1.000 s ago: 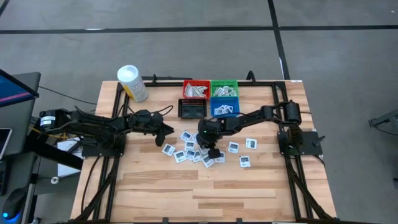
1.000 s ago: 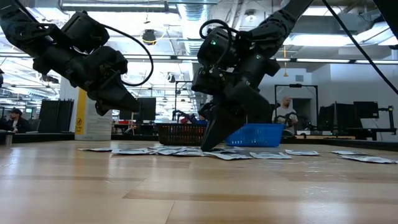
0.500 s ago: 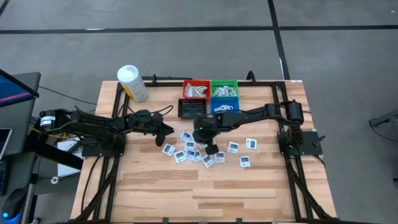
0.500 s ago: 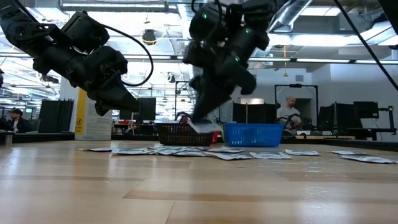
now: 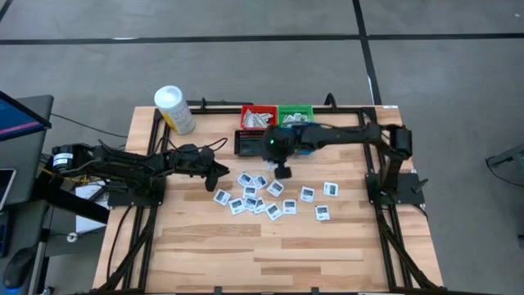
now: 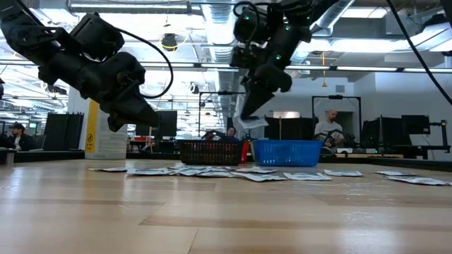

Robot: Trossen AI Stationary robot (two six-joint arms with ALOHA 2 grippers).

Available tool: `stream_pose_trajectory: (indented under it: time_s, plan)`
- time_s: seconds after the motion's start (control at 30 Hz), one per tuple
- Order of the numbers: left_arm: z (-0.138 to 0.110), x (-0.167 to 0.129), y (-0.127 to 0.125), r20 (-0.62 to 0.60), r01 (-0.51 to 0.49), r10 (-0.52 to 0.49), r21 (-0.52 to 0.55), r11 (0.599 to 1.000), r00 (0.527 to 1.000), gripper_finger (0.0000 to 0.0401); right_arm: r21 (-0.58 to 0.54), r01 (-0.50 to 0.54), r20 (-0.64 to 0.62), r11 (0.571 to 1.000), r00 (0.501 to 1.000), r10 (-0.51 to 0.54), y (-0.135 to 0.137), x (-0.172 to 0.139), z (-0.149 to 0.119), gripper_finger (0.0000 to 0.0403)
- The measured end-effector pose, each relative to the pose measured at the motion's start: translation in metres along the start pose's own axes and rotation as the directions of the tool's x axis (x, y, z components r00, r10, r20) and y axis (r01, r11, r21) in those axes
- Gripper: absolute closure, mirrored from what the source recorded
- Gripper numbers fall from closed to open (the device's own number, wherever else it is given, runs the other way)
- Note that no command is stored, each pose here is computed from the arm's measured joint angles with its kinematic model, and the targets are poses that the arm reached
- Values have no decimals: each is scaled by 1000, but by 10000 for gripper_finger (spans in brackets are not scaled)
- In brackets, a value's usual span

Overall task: Pick & Place First Aid Supplies
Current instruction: Put the alcohol pad into the blue basket

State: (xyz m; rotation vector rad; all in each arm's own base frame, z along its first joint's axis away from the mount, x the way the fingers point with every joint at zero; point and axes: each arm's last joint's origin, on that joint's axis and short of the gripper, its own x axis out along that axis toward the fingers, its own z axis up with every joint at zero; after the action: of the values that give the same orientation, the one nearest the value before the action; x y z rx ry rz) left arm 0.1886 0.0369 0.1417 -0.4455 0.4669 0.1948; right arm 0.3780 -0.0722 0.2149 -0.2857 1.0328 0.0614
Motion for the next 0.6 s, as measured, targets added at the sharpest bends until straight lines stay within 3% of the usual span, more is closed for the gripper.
stream_pose_trajectory:
  time_s: [0.4, 0.6]
  plan:
    - [2, 0, 3, 11, -16, 16, -47, 999, 1000, 323, 131, 91, -209, 987, 976, -63, -69, -27, -58, 403]
    - [2, 0, 3, 12, -17, 18, -71, 997, 1000, 323, 195, 119, -234, 974, 970, -71, -91, -32, -77, 403]
